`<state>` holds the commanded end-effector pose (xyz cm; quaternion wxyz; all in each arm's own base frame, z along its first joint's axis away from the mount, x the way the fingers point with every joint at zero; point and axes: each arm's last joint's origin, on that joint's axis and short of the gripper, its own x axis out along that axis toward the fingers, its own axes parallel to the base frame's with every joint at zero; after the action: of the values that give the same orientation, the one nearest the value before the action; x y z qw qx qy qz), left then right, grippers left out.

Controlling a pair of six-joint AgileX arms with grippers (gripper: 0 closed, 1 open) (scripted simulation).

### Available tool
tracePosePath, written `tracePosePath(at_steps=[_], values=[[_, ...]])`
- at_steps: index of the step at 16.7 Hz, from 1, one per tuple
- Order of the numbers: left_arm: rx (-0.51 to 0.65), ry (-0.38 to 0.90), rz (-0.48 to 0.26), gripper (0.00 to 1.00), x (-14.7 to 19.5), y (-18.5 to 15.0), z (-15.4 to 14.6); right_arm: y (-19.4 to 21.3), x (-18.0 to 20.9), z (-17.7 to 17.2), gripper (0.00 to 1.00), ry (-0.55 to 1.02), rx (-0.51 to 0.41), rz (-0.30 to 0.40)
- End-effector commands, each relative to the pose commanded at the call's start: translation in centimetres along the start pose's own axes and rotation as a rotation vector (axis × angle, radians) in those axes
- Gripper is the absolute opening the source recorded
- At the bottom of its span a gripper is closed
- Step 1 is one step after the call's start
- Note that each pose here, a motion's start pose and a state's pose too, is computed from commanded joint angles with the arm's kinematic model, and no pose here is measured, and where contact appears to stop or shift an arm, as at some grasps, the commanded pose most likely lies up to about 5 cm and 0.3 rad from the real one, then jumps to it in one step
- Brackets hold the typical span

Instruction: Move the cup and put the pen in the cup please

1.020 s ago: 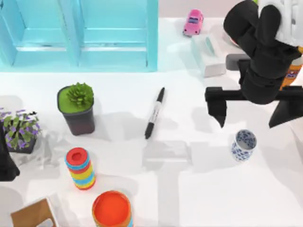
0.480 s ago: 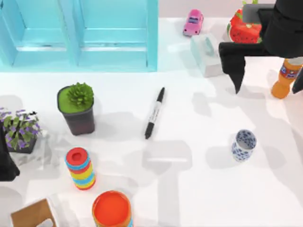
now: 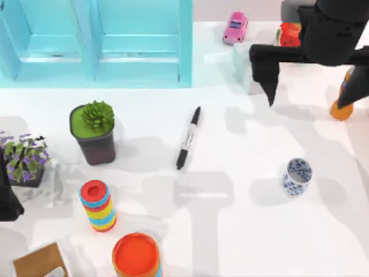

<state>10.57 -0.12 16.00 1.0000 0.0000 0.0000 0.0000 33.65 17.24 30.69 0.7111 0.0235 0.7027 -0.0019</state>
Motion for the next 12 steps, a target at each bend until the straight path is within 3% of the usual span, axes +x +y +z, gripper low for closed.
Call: tracePosePath(at_steps=[3, 8, 12], values=[[0.0, 0.0, 0.0, 1.0, 0.0, 0.0, 0.0, 3.6, 2.7, 2.7, 1.0, -0.022, 0.067, 0.04], [0.0, 0.0, 0.0, 1.0, 0.0, 0.0, 0.0, 10.2, 10.8, 6.1, 1.0, 0.005, 0.194, 0.088], [0.0, 0.0, 0.0, 1.0, 0.0, 0.0, 0.0, 12.1, 12.8, 6.7, 1.0, -0.005, 0.243, 0.128]])
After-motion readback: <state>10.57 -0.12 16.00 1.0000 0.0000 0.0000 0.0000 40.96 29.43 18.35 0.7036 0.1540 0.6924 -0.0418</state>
